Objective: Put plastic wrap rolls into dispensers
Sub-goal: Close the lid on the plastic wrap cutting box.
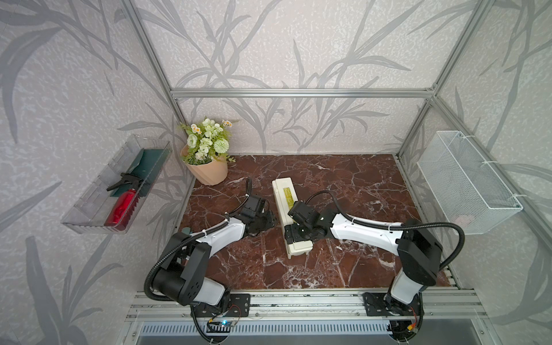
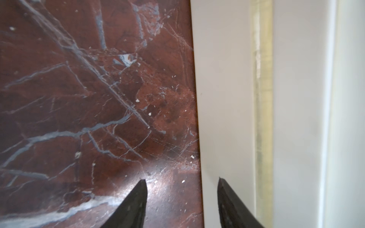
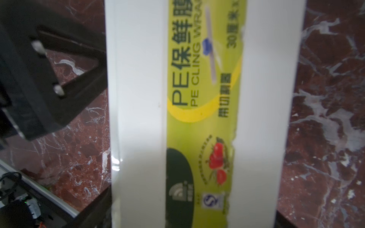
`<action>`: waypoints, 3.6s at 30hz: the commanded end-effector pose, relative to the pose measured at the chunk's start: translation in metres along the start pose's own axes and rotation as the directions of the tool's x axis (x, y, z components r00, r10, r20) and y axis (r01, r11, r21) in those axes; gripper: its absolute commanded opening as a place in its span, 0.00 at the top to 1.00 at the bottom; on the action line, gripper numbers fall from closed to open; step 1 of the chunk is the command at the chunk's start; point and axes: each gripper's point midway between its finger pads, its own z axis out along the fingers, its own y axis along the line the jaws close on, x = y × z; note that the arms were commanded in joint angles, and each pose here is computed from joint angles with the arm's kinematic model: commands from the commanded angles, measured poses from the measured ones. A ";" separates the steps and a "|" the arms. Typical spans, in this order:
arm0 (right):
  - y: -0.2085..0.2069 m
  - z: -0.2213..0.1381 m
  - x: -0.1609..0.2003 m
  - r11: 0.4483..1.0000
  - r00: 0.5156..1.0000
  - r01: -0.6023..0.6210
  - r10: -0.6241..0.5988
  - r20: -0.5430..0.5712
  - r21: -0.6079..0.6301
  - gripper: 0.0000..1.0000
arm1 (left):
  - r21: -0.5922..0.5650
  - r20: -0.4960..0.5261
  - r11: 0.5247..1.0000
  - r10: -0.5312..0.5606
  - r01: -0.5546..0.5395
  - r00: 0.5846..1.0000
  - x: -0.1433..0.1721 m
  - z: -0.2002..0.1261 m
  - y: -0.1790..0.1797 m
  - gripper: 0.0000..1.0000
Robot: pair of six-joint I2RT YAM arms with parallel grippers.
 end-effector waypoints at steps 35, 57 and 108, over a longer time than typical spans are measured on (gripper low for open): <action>0.025 0.022 0.029 0.985 0.972 0.173 -0.173 -0.156 -0.009 0.00 | 0.142 0.058 0.989 0.028 -0.036 0.998 -0.011 -0.032 -0.045 0.01; 0.043 0.003 0.021 0.976 0.975 0.192 -0.202 -0.095 -0.105 0.01 | -0.039 0.006 0.999 0.032 -0.032 0.999 0.008 -0.006 -0.005 0.39; -0.008 0.011 0.052 0.983 0.945 0.183 -0.183 -0.272 -0.028 0.23 | -0.080 -0.028 0.991 0.109 -0.111 0.994 0.010 -0.002 0.003 0.38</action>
